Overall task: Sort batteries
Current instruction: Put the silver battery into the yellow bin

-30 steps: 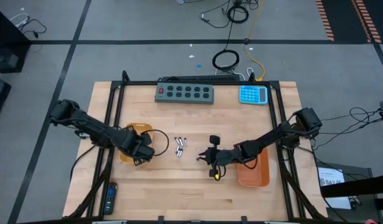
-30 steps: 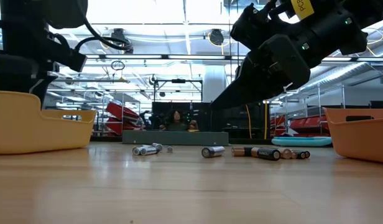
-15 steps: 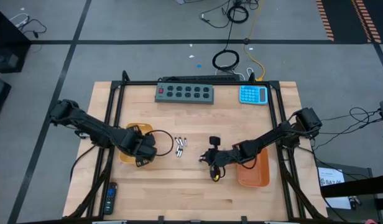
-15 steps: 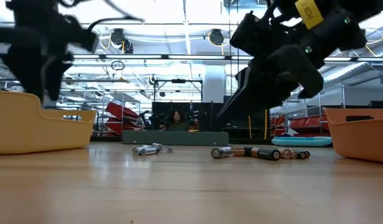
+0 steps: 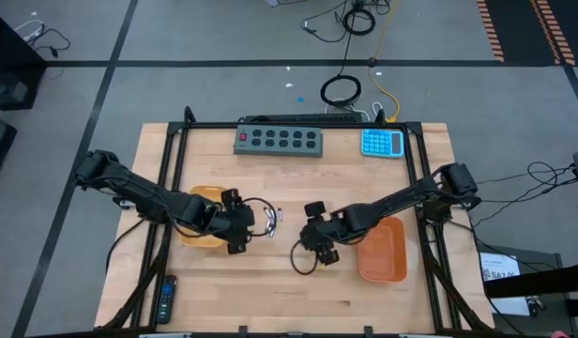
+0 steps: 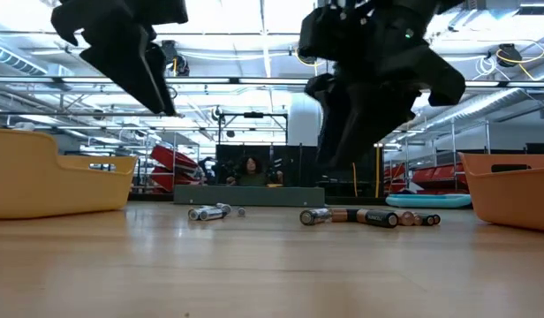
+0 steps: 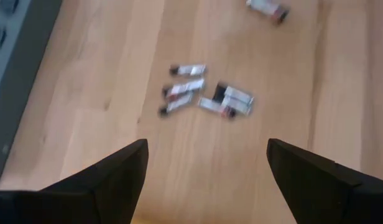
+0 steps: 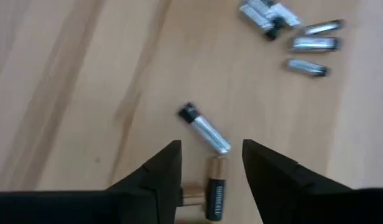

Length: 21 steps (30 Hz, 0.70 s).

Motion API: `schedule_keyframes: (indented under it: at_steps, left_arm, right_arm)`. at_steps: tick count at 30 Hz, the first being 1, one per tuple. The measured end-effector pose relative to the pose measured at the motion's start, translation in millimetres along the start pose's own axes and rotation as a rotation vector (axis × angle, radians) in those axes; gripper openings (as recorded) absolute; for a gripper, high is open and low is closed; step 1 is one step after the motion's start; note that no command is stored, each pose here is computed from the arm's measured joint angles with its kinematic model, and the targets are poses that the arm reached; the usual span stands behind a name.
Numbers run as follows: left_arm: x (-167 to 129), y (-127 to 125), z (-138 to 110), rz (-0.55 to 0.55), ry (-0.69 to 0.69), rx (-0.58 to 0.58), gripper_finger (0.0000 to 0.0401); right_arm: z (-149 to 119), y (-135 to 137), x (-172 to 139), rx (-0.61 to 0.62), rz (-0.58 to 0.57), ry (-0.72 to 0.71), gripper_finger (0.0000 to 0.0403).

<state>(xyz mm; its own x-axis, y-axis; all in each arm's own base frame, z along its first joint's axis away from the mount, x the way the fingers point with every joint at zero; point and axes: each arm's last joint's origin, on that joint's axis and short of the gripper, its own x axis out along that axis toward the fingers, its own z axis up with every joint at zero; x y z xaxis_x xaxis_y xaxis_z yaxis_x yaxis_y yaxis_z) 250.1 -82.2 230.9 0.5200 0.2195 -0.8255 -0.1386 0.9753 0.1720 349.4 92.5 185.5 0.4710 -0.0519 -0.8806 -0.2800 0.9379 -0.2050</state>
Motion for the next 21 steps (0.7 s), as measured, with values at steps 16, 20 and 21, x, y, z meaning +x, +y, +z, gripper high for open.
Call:
schedule_keyframes:
  at_steps: [16,20,21]
  left_arm:
    - [2.4,0.8,3.3,-0.065,-0.008,-0.053,0.0335]
    - [4.8,1.4,1.0,-0.063,0.0,-0.058,0.0335]
    - [5.4,1.4,0.2,-0.062,0.001,-0.057,0.0335]
  right_arm:
    - [12.9,-4.9,43.6,-0.155,0.082,0.207,0.0129]
    - [13.2,-8.2,46.3,-0.163,0.075,0.2,0.0129]
    - [13.6,-9.0,46.5,-0.161,0.075,0.195,0.0129]
